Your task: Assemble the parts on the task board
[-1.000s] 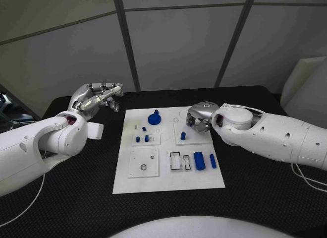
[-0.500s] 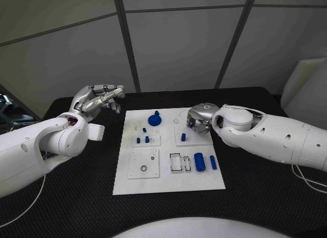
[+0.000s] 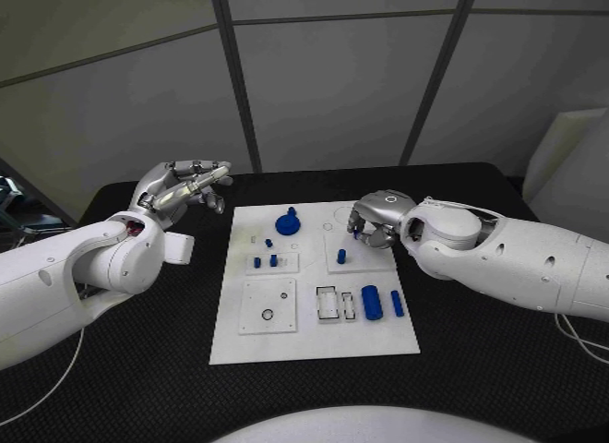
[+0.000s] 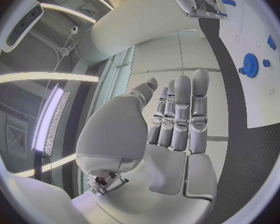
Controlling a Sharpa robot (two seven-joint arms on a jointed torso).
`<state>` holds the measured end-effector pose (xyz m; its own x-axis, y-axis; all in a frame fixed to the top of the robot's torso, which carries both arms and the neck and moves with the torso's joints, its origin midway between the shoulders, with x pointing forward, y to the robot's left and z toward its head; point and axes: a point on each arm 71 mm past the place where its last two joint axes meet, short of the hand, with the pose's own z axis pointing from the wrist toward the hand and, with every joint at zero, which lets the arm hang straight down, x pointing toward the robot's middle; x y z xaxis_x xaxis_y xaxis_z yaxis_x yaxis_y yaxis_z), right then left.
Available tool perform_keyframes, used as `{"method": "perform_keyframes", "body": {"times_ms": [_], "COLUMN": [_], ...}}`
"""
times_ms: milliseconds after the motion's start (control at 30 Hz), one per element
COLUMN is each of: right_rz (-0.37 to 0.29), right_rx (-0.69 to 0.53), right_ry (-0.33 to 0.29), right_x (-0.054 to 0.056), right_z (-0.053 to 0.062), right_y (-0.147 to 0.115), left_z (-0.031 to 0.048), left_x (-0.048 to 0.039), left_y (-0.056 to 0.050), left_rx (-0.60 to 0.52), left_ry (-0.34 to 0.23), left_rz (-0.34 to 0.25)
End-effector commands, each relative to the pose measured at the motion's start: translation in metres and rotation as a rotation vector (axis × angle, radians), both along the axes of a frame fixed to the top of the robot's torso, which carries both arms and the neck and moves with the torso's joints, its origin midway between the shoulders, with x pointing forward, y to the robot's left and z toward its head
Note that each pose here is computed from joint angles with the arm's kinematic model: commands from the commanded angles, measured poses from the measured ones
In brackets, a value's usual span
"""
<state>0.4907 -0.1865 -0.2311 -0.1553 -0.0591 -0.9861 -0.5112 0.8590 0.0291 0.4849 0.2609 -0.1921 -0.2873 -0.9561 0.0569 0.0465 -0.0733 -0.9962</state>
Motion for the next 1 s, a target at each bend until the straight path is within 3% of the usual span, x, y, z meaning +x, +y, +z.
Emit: {"method": "perform_keyframes", "body": {"times_ms": [33, 333, 667, 867, 1000], "right_rz": [0.003, 0.036, 0.125, 0.180, 0.210], "right_rx": [0.053, 0.114, 0.215, 0.264, 0.274], "right_ry": [-0.058, -0.064, -0.047, -0.023, 0.003], "right_x": [-0.003, -0.021, -0.047, -0.054, -0.055], "right_z": [0.009, 0.024, 0.043, 0.047, 0.042], "right_y": [0.001, 0.007, 0.040, 0.065, 0.081], "left_z": [0.0002, -0.0004, -0.0009, -0.0014, -0.0015], "left_x": [0.0000, -0.0003, -0.0001, 0.0005, 0.0007], "left_y": [0.000, 0.001, -0.001, -0.004, -0.007], "left_rx": [-0.007, -0.006, -0.008, -0.012, -0.015], "left_ry": [0.004, 0.009, 0.011, 0.011, 0.012], "left_rz": [-0.010, -0.012, -0.017, -0.023, -0.029]}}
